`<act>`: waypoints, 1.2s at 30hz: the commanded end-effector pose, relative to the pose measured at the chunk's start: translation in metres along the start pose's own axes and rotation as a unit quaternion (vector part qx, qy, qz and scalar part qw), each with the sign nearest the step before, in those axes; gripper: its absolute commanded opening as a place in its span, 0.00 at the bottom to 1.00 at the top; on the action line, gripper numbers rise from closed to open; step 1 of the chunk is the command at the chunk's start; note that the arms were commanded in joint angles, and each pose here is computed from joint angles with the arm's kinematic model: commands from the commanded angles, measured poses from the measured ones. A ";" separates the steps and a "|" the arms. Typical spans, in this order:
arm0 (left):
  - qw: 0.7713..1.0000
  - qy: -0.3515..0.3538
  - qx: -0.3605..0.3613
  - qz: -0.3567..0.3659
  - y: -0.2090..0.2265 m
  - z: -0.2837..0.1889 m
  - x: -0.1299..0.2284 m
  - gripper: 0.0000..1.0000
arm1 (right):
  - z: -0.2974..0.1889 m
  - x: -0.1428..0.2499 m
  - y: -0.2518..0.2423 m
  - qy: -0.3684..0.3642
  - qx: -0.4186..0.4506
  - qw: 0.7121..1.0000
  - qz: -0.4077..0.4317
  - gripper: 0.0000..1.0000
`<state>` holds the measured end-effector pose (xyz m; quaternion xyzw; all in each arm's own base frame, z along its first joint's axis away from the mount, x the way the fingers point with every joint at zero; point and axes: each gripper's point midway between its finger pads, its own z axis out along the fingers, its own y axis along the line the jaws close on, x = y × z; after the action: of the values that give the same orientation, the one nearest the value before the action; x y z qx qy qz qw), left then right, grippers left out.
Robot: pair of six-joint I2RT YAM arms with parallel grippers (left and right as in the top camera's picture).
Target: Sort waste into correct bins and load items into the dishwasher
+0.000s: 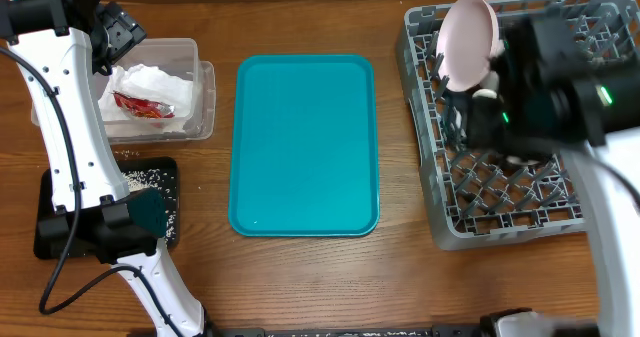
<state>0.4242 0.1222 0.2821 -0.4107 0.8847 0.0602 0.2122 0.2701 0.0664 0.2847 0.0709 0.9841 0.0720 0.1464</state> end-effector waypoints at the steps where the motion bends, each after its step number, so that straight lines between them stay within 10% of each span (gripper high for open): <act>1: 1.000 -0.009 0.010 -0.005 -0.002 -0.008 -0.002 1.00 | -0.019 0.025 -0.006 -0.039 -0.019 0.999 -0.006 1.00; 13: 1.000 -0.009 0.010 -0.005 -0.002 -0.008 -0.002 1.00 | -0.061 0.063 -0.017 -0.254 -0.103 0.962 -0.013 1.00; 36: 1.000 -0.009 0.010 -0.005 -0.002 -0.008 -0.002 1.00 | -0.056 0.076 -0.022 -0.237 -0.098 0.966 -0.006 1.00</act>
<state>0.4242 0.1221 0.2821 -0.4107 0.8847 0.0600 0.2122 0.1772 0.0484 0.3146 0.0663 0.9100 0.1465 0.3821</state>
